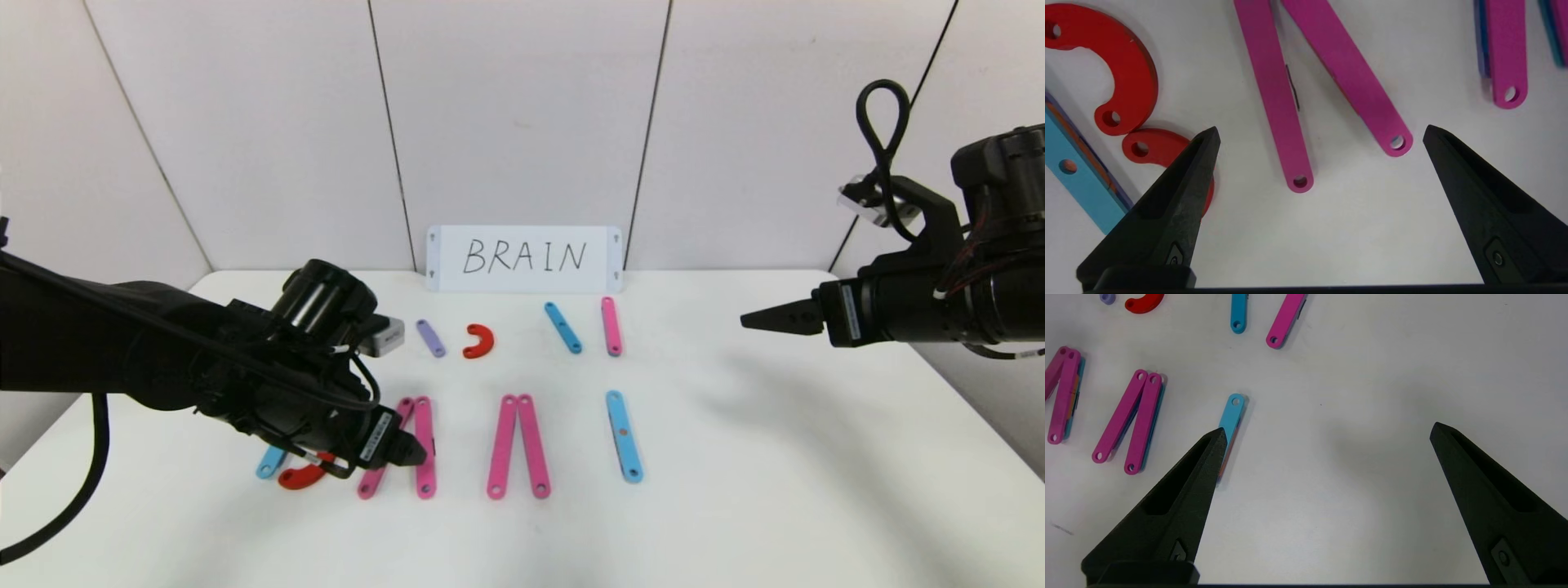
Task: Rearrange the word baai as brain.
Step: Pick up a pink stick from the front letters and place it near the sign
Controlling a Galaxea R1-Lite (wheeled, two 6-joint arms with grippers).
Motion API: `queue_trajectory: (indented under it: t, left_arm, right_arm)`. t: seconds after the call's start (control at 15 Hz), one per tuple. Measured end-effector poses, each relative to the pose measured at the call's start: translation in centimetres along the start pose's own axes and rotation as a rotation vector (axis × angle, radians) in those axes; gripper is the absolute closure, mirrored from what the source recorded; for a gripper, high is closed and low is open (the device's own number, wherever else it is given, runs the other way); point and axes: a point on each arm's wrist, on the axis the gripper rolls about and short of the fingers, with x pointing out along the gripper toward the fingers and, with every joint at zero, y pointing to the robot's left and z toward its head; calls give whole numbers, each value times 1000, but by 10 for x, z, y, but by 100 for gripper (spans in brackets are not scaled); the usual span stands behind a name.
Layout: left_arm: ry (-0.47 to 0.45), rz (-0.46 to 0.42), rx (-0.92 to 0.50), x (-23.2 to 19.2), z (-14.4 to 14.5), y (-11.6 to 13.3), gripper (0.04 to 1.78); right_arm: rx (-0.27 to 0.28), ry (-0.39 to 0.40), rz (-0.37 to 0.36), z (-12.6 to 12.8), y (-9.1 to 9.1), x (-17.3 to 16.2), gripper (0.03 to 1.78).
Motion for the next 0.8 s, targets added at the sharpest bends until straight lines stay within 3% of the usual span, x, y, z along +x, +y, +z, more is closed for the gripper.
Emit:
queue_trajectory:
  t: [0.47,0.8]
  left_arm:
    - [-20,94,-196,24,17,-42,8]
    - [-4,129,-259,42,17,-52,8]
  right_arm:
    - [13,-3,-17,0,-4,-3,7]
    - [15,-6,-23,0,-6,-3,7]
